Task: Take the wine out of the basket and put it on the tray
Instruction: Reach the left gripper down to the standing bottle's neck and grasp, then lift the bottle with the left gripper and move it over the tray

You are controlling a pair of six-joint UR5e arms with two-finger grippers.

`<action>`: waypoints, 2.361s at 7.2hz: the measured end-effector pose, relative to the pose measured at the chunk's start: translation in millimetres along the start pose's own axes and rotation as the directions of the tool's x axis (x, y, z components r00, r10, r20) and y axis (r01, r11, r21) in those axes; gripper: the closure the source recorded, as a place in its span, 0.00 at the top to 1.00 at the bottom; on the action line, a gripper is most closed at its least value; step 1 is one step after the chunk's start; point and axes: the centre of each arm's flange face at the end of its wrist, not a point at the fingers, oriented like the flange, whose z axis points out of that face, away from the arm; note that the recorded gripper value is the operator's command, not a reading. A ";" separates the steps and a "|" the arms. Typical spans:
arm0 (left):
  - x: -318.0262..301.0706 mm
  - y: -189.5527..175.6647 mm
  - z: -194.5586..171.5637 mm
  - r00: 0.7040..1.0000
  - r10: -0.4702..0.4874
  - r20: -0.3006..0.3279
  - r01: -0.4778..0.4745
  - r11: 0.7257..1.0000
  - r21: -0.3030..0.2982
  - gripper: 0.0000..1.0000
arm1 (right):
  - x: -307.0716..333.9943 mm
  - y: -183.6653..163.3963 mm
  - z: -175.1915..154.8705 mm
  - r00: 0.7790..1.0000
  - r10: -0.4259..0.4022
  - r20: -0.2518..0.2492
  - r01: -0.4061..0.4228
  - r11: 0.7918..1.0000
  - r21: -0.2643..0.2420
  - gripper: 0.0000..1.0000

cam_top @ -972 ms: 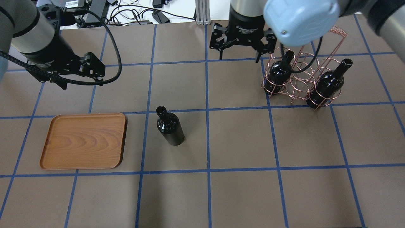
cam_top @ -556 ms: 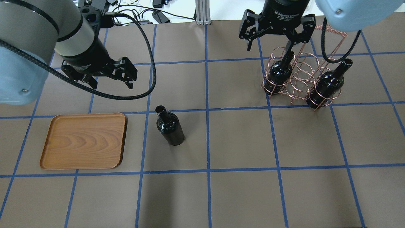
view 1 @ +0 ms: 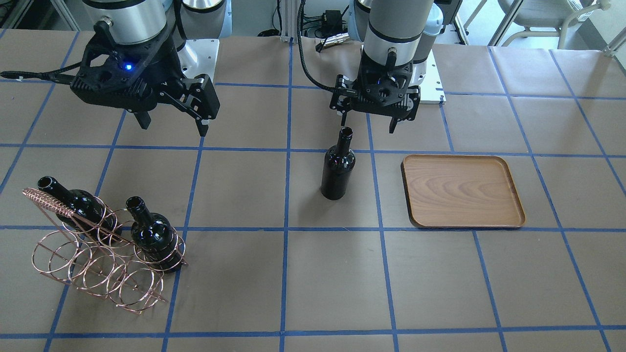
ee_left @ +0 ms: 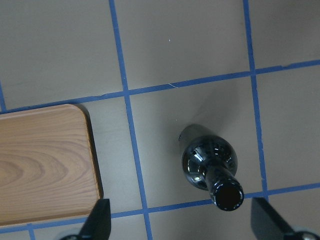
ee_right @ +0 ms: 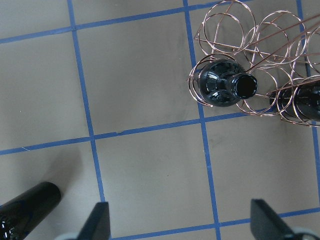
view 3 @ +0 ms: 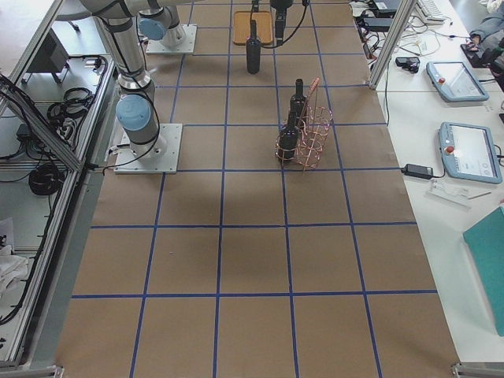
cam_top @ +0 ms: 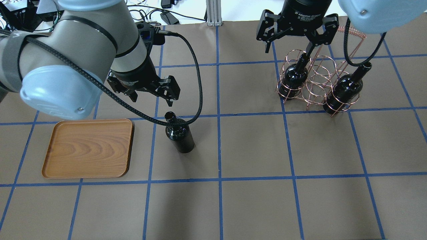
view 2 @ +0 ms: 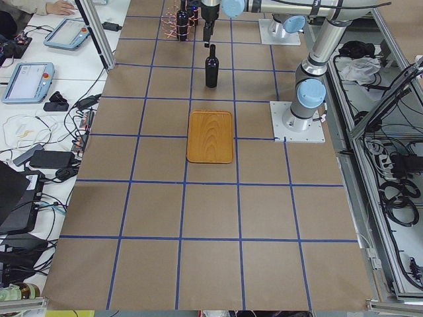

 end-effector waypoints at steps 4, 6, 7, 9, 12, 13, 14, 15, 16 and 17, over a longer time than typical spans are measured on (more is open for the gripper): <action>20.9 -16.2 38.9 0.998 0.043 -0.055 -0.046 0.997 -0.059 0.94 | 1.2 1.6 2.8 1.000 0.001 -0.001 -0.001 1.000 -0.002 1.00; 21.6 -16.2 66.9 0.997 0.046 -0.058 -0.052 0.993 -0.102 0.93 | 0.5 2.1 3.0 1.000 0.000 0.001 0.000 1.000 -0.003 1.00; 21.2 -13.5 76.3 0.997 0.057 -0.058 -0.064 0.991 -0.117 0.84 | 0.5 2.0 2.9 1.000 0.000 0.001 0.000 1.000 -0.003 1.00; 21.0 -11.6 80.2 0.995 0.076 -0.059 -0.083 0.989 -0.123 0.66 | 0.6 2.1 3.2 1.000 0.000 0.001 0.000 1.000 -0.003 1.00; 19.3 -10.6 78.9 0.996 0.076 -0.055 -0.082 0.988 -0.128 0.44 | 0.2 2.2 3.0 1.000 0.000 0.003 0.000 1.000 -0.004 1.00; 19.1 -10.4 78.8 0.996 0.074 -0.055 -0.080 0.988 -0.130 0.33 | 0.2 2.2 3.1 1.000 0.000 0.003 0.000 1.000 -0.004 1.00; 18.9 -10.4 78.5 0.996 0.071 -0.055 -0.078 0.988 -0.130 0.06 | 0.3 2.3 3.4 1.000 0.001 0.002 -0.001 1.000 -0.005 1.00; 18.9 -10.7 78.0 0.996 0.069 -0.055 -0.076 0.988 -0.132 0.00 | 0.1 2.5 3.7 1.000 0.001 0.002 -0.001 1.000 -0.005 1.00; 18.9 -10.8 77.0 0.996 0.066 -0.055 -0.073 0.988 -0.137 0.00 | -0.2 2.7 3.7 1.000 0.000 0.002 0.000 1.000 -0.006 1.00; 18.6 -10.3 75.8 0.996 0.064 -0.054 -0.072 0.987 -0.144 0.00 | -0.2 2.8 4.0 1.000 0.000 0.002 0.000 1.000 -0.006 1.00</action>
